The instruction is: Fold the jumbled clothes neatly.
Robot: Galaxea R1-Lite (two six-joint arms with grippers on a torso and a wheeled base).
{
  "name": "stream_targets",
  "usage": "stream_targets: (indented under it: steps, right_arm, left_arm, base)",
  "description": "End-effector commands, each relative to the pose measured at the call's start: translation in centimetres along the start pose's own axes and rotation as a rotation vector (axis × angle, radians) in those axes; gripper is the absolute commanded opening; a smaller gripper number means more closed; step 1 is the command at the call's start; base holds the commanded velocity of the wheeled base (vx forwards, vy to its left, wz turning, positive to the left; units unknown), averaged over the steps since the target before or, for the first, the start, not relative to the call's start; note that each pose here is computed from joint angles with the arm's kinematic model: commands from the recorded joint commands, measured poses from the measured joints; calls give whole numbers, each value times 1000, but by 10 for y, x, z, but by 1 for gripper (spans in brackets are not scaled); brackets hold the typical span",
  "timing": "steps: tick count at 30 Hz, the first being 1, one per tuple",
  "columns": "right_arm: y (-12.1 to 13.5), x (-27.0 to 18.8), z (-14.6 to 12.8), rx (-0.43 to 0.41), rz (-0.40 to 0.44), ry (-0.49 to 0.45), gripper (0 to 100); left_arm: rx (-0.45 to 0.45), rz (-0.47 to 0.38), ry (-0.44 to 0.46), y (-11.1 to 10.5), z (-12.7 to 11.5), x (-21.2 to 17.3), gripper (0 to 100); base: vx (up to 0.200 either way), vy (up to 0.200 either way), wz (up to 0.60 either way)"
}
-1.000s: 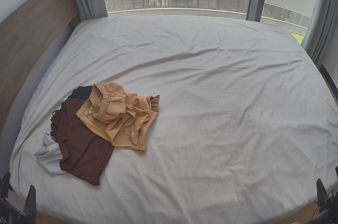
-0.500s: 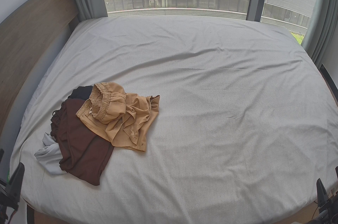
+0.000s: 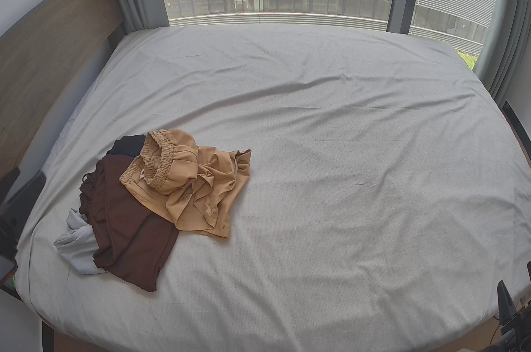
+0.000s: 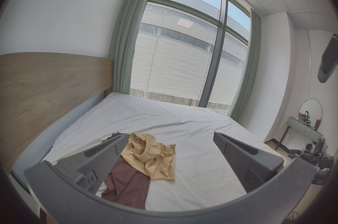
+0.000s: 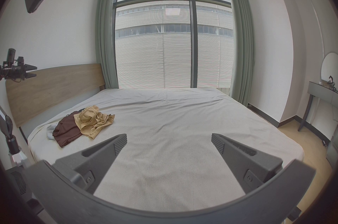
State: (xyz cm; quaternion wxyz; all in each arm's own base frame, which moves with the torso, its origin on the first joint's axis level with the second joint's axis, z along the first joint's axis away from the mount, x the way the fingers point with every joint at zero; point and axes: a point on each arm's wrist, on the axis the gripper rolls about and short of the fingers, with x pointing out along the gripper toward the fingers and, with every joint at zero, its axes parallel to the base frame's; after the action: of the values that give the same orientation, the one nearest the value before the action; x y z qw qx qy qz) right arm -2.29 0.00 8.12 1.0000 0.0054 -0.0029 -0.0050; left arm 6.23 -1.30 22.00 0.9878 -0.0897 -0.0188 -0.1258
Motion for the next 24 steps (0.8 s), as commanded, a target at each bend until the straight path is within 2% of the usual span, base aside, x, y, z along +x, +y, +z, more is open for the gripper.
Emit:
stream_targets:
  steps: [1,5,15,17,22,24]
  right_arm:
    - [0,0,-5,0,1,3,100]
    - [0,0,-5,0,2,3,100]
    - [0,0,-5,0,2,3,100]
    - [0,0,-5,1,2,3,100]
    - [0,0,-5,0,2,3,100]
    - [0,0,-5,0,2,3,100]
  left_arm:
    - [-9,-4,83,3,-6,49,100]
    - [-19,-49,115,-2,-10,72,100]
    - [-64,-46,128,-2,-6,111,100]
    - [-98,-42,144,-2,-7,116,100]
    - [-105,-32,177,0,-13,125,100]
    - [-107,-17,219,3,-22,135,100]
  base:
    - [0,0,0]
    - [0,0,0]
    - [0,0,0]
    - [0,0,0]
    - [0,0,0]
    - [0,0,0]
